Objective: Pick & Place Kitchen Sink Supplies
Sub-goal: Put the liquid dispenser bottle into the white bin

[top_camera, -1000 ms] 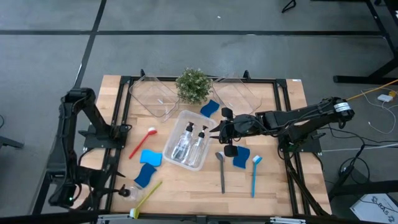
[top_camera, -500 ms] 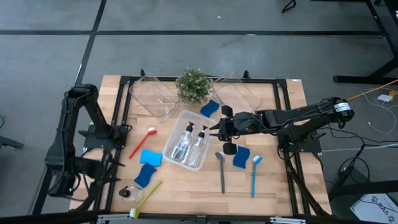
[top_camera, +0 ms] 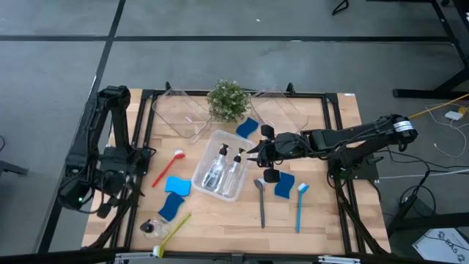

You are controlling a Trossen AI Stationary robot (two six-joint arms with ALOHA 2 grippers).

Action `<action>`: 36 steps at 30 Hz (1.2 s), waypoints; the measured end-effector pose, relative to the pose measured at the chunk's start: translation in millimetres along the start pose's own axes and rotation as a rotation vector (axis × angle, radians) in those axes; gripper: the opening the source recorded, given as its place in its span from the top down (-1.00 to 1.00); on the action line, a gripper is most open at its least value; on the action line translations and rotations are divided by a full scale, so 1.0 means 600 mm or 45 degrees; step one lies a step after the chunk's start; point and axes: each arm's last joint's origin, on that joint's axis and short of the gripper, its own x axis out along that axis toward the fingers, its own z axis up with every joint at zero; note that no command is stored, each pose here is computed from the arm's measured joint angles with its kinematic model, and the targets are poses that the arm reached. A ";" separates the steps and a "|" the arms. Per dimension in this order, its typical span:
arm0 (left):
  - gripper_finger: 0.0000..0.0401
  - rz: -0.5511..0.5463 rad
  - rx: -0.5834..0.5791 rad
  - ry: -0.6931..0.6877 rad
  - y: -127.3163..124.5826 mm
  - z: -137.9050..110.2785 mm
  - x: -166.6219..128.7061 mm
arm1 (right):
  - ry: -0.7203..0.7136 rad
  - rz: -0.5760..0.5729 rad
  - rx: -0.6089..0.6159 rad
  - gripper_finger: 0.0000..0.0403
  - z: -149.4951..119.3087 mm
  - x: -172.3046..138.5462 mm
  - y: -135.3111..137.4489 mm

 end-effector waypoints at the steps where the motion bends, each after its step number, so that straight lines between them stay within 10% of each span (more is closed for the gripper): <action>1: 0.15 -0.015 -0.005 0.016 -0.002 -0.002 0.001 | 0.000 0.000 -0.008 0.50 0.000 0.000 0.000; 16: 0.19 0.007 -0.031 0.041 -0.045 -0.037 0.030 | -0.012 -0.042 0.070 0.50 0.000 0.003 -0.018; 36: 0.29 -0.044 0.310 0.046 -0.073 -0.034 0.055 | -0.074 -0.100 0.185 0.50 0.006 0.005 -0.043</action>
